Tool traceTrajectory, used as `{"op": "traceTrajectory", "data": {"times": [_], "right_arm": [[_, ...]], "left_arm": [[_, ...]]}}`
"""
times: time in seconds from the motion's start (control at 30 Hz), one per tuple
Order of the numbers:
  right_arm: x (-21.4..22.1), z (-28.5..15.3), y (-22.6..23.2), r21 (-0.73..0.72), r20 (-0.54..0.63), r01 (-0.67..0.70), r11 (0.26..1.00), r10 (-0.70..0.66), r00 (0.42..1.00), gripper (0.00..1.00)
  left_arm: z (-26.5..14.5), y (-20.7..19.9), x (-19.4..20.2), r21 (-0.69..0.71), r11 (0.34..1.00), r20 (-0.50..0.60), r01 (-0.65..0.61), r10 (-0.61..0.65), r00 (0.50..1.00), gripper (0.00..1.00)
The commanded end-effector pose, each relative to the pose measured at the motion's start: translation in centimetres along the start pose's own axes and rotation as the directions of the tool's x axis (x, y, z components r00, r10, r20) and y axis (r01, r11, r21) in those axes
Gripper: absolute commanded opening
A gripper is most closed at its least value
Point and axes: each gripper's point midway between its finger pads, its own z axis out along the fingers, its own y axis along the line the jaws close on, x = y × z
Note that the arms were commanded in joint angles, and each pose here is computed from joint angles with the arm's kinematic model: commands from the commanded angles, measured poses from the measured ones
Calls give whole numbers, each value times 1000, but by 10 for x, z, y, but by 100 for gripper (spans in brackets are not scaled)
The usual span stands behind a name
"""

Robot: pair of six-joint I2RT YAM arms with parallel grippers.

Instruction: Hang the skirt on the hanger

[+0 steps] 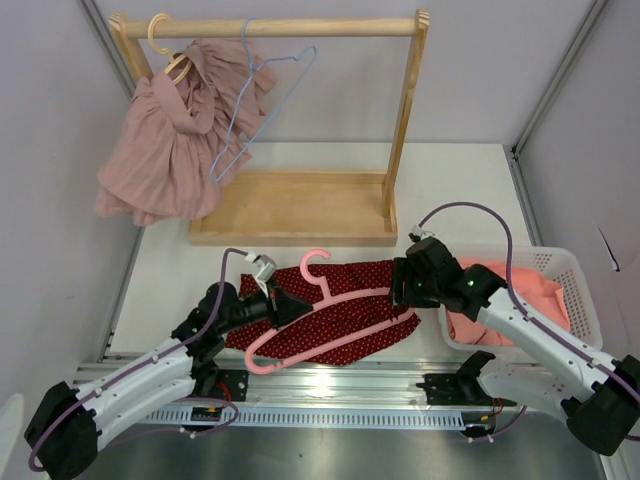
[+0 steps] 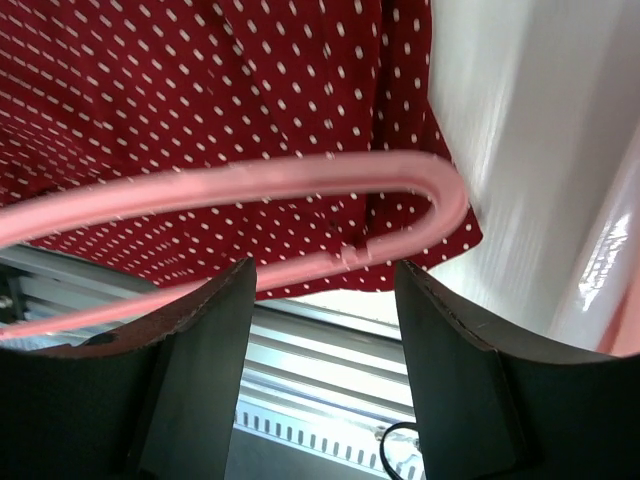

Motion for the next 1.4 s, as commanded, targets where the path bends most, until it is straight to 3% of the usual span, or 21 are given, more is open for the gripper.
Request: {"op": "traceTrajectory", "data": {"times": [0.0, 0.9, 1.37], "right_arm": [[4, 11, 1, 3, 19, -24, 1000, 24, 1000, 63], [51, 58, 0, -21, -68, -22, 1000, 21, 997, 60], [60, 75, 3, -37, -76, -42, 998, 39, 996, 51]], "left_arm": [[4, -6, -21, 27, 999, 94, -48, 45, 995, 0], [-3, 10, 28, 19, 1000, 1, 12, -12, 1000, 0], [-1, 18, 30, -17, 1000, -3, 13, -13, 1000, 0]]}}
